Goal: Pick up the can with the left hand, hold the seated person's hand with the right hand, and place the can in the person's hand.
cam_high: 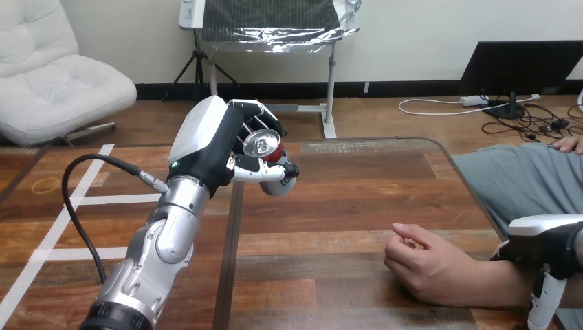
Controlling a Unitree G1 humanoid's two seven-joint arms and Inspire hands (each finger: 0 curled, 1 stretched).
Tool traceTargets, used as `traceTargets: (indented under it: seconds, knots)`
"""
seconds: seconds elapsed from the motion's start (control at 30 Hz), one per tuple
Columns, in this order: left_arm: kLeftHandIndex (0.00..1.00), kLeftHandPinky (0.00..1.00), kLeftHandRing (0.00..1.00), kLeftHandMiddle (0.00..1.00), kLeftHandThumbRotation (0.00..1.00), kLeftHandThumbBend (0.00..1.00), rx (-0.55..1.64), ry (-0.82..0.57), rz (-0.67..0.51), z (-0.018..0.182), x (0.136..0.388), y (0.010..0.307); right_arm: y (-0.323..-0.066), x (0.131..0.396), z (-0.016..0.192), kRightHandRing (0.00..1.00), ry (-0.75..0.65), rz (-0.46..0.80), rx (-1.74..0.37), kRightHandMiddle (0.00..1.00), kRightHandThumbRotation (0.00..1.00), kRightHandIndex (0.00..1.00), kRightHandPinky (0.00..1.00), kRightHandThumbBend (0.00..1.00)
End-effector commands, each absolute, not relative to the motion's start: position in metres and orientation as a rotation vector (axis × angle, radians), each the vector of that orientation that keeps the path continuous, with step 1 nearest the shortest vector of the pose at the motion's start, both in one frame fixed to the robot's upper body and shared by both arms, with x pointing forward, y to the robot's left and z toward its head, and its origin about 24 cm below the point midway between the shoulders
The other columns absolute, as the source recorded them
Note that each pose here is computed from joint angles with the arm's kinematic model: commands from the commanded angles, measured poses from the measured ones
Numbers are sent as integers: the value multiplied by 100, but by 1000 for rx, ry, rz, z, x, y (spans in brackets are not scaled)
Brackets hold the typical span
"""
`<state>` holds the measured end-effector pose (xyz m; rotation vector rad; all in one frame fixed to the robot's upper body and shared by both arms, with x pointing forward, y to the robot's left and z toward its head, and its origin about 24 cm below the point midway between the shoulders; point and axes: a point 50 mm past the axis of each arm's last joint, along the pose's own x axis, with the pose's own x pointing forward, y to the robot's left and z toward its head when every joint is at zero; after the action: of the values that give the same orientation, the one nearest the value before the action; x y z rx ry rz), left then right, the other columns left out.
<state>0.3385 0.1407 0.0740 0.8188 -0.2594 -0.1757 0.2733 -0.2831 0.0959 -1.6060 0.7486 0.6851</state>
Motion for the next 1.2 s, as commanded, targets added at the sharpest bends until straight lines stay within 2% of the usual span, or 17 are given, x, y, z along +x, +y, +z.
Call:
traceTargets:
  seconds: [0.0, 0.73, 0.8, 0.9, 1.03, 1.17]
  knots:
    - [50, 37, 42, 47, 0, 63, 810, -402, -139, 111, 347, 136, -280, 286, 113, 93, 707, 626, -1644, 94, 14, 89, 91, 75]
    - [50, 37, 42, 48, 0, 62, 823, -393, -142, 111, 347, 138, -278, 288, 101, 91, 758, 618, -1630, 92, 14, 89, 89, 71]
    - [50, 37, 42, 48, 0, 62, 822, -394, -142, 111, 347, 138, -278, 288, 100, 89, 759, 624, -1620, 91, 12, 89, 87, 71]
    - [50, 37, 42, 48, 0, 62, 821, -395, -142, 111, 347, 138, -278, 288, 99, 80, 762, 631, -1607, 85, 10, 89, 75, 70]
    - [50, 37, 42, 48, 0, 62, 820, -395, -143, 111, 347, 138, -277, 288, 98, 63, 772, 637, -1604, 71, 7, 88, 54, 68]
    - [50, 37, 42, 48, 0, 61, 820, -393, -146, 111, 346, 138, -277, 289, 96, 59, 783, 646, -1618, 67, 7, 86, 49, 67]
